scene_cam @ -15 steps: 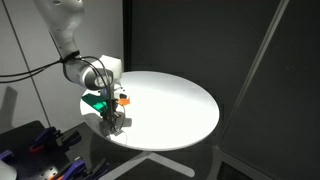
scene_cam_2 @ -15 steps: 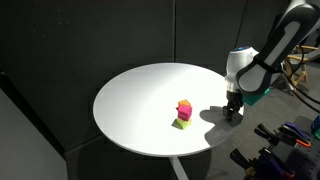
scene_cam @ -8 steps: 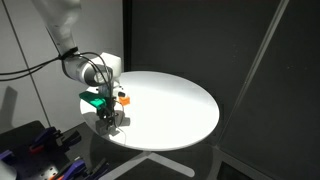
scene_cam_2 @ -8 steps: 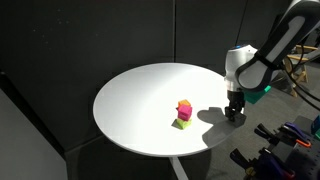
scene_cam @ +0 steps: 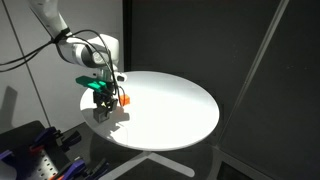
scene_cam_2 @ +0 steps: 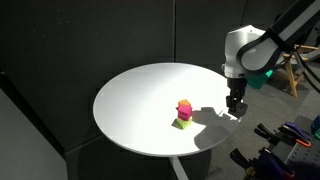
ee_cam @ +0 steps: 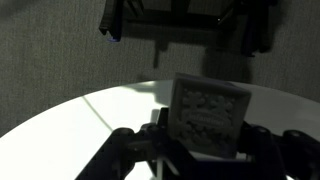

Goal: Put the grey block on top of the orange block

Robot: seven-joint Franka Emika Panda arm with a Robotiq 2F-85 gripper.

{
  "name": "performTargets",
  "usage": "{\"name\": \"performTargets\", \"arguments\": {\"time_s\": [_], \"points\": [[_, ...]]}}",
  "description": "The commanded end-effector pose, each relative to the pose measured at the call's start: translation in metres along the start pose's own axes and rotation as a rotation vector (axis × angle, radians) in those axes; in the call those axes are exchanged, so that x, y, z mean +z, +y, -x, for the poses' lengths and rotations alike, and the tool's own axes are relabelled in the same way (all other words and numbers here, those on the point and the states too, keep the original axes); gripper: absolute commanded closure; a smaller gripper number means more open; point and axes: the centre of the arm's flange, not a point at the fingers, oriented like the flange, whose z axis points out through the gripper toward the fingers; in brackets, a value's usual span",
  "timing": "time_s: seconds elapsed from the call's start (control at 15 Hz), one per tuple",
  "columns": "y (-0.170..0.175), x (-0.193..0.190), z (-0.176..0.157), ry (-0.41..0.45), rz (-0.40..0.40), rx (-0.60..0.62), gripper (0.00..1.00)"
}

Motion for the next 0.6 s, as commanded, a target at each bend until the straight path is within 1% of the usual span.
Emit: {"name": "performTargets", "arguments": {"time_s": [0.0,0.27,0.53], "points": [[-0.007,-0.028,-0.002,-0.003,0.014,-0.085,0.69],[-0.017,-0.045,-0.016,0.01,0.032,-0.156,0.69],[-0.023,-0.064,-0.037,0.018,0.042,-0.196,0.69]]}}
